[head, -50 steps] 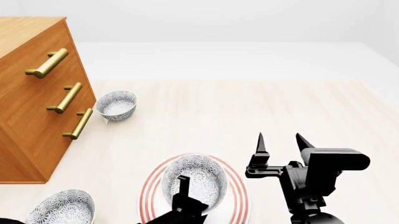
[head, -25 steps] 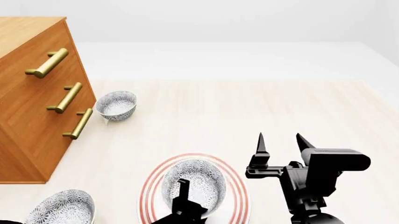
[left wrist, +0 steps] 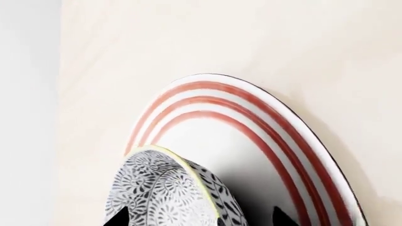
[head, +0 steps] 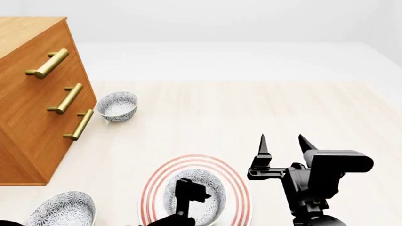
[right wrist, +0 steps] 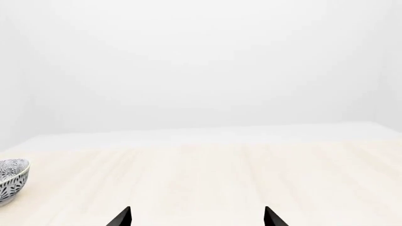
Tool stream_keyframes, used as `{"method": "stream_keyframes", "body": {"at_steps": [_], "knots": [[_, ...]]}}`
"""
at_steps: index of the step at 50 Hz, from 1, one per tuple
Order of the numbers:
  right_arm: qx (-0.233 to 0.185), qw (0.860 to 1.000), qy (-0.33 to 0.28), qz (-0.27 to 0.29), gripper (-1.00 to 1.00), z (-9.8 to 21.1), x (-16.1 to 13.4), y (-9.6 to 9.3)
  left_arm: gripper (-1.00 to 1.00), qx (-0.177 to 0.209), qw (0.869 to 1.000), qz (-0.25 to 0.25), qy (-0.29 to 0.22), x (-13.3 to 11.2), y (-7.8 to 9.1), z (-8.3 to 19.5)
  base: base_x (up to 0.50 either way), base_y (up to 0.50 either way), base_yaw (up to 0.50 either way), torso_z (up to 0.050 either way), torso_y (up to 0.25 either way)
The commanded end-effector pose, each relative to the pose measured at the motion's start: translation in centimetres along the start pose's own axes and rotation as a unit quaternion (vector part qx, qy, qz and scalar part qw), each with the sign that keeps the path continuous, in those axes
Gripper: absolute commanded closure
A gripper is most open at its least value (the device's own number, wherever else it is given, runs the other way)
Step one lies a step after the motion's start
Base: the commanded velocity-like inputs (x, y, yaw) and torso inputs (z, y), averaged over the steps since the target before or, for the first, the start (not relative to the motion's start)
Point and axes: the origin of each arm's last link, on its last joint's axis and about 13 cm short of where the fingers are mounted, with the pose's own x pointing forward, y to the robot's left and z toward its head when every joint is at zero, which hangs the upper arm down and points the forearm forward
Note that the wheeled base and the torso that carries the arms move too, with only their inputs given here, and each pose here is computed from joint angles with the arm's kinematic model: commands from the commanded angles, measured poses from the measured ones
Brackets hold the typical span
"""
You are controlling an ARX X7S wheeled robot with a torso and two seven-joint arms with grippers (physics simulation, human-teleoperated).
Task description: Put the bowl in the middle on the plate.
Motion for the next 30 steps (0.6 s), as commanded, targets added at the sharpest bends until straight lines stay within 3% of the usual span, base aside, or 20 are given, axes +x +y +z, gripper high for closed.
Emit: {"method": "stream_keyframes", "body": {"at_steps": [1, 4, 12, 18, 23, 25, 28, 29, 30], "knots": [[0.000, 1.000, -0.001, 0.000, -1.00, 0.0, 0.0, 0.0, -1.00, -0.053, 0.994, -0.075, -0.056, -3.4, 1.6, 1.6, 0.00, 0.00, 0.00, 0.000, 0.000], [-0.001, 1.000, 0.000, 0.001, -1.00, 0.0, 0.0, 0.1, -1.00, -0.074, 0.991, -0.094, -0.063, -4.6, 2.6, 1.9, 0.00, 0.00, 0.00, 0.000, 0.000], [-0.002, 1.000, -0.002, 0.002, -1.00, 0.2, 0.0, 0.1, -1.00, -0.124, 0.986, -0.080, -0.081, -7.2, 5.5, 2.3, 0.00, 0.00, 0.00, 0.000, 0.000], [-0.001, 1.000, -0.002, 0.002, -1.00, 0.1, 0.0, 0.1, -1.00, -0.149, 0.983, -0.019, -0.110, -8.3, 6.8, 2.3, 0.00, 0.00, 0.00, 0.000, 0.000], [-0.001, 1.000, -0.001, 0.002, -1.00, 0.1, -0.1, 0.0, -1.00, -0.187, 0.972, 0.031, -0.141, -9.9, 8.7, 2.2, 0.00, 0.00, 0.00, 0.000, 0.000], [-0.002, 1.000, -0.001, 0.002, -1.00, 0.2, -0.1, 0.0, -1.00, -0.208, 0.964, 0.056, -0.155, -10.5, 9.7, 2.0, 0.00, 0.00, 0.00, 0.000, 0.000], [-0.001, 1.000, -0.003, 0.001, -1.00, 0.2, 0.0, 0.0, -1.00, -0.281, 0.934, 0.141, -0.170, -11.3, 11.7, 1.3, 0.00, 0.00, 0.00, 0.000, 0.000], [-0.001, 1.000, -0.003, 0.001, -1.00, 0.2, 0.0, 0.0, -1.00, -0.281, 0.934, 0.141, -0.170, -11.3, 11.7, 1.3, 0.00, 0.00, 0.00, 0.000, 0.000], [0.000, 1.000, -0.002, 0.001, -1.00, 0.1, 0.0, 0.0, -1.00, -0.322, 0.913, 0.179, -0.177, -11.6, 12.5, 0.8, 0.00, 0.00, 0.00, 0.000, 0.000]]}}
